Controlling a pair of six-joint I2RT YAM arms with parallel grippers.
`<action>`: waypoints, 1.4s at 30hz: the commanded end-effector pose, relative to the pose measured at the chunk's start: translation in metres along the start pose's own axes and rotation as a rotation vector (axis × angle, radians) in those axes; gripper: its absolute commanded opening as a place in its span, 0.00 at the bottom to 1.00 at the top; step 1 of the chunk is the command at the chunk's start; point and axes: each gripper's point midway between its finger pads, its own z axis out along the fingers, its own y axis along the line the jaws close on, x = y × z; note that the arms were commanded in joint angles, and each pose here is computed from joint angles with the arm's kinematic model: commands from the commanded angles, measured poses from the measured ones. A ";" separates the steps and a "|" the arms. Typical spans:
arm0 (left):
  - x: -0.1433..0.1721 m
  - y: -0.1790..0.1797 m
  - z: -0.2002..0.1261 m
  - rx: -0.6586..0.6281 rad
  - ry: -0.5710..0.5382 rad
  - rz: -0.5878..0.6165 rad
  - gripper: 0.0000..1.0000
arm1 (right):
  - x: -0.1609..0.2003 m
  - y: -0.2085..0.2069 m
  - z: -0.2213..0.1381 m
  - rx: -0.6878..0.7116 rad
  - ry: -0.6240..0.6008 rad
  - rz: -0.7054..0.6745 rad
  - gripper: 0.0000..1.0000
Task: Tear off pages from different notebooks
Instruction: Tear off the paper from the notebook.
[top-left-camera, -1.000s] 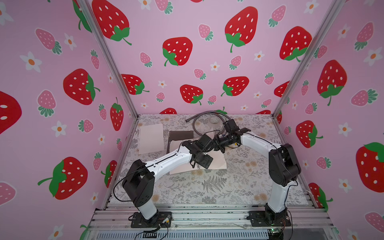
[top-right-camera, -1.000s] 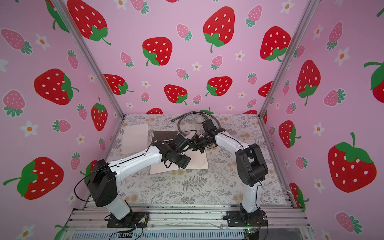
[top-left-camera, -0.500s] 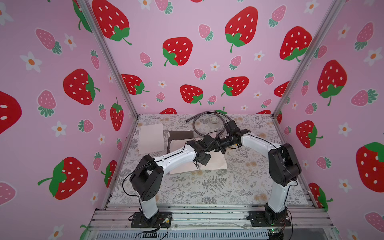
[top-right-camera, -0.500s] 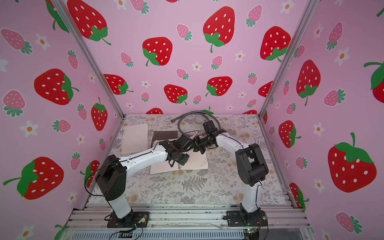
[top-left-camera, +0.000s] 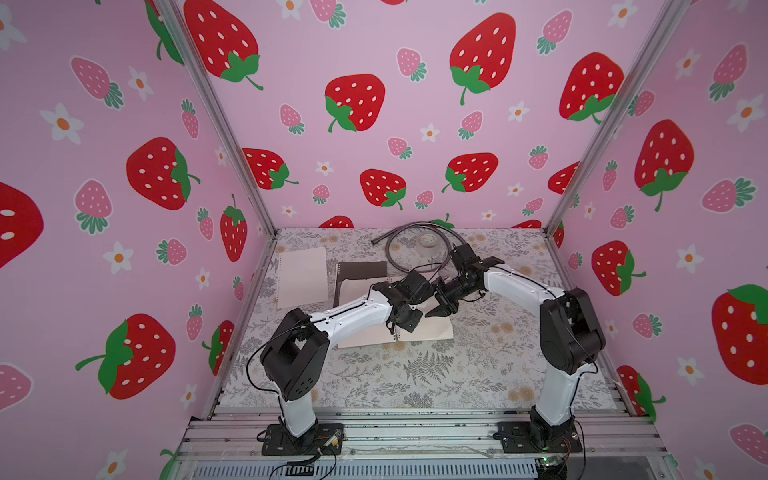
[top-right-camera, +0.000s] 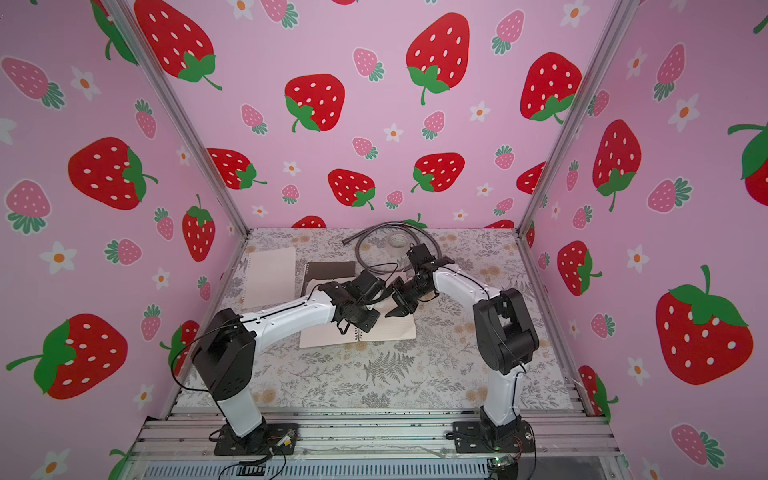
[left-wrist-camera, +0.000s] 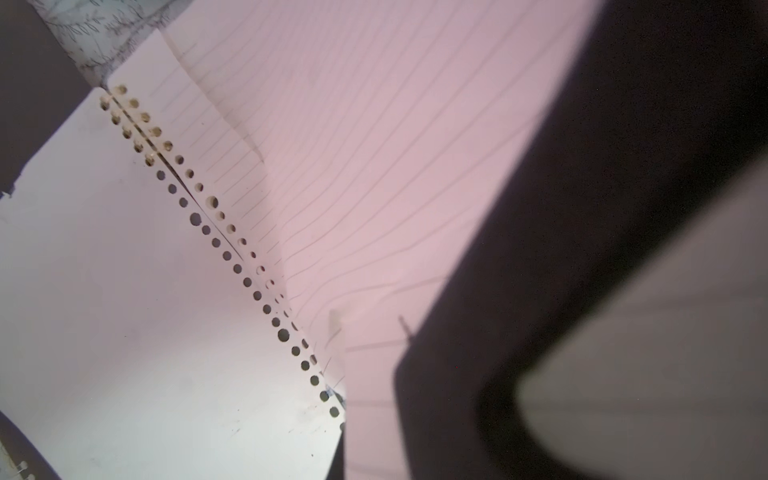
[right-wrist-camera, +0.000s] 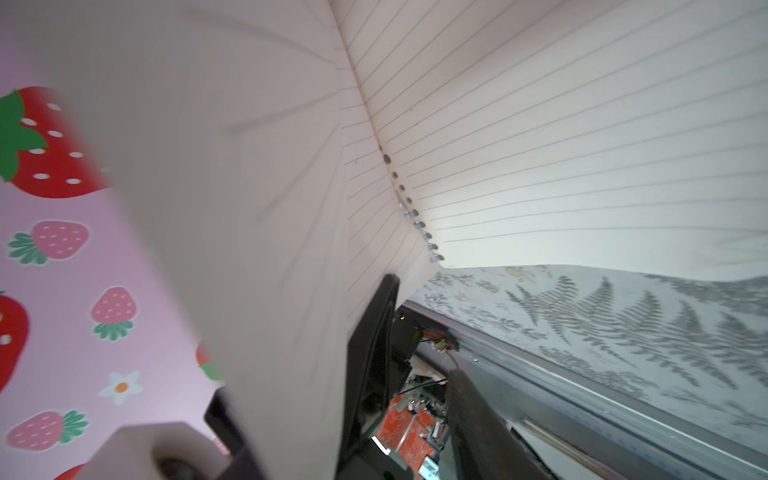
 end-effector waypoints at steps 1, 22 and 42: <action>0.021 -0.026 -0.006 0.128 0.050 0.078 0.00 | 0.003 -0.011 -0.045 0.134 -0.153 -0.209 0.56; 0.037 -0.027 -0.045 0.254 0.158 0.164 0.00 | 0.007 -0.013 -0.066 0.508 -0.513 -1.393 0.62; 0.079 -0.025 -0.070 0.363 0.225 0.155 0.00 | 0.061 0.017 -0.026 0.333 -0.649 -2.095 0.66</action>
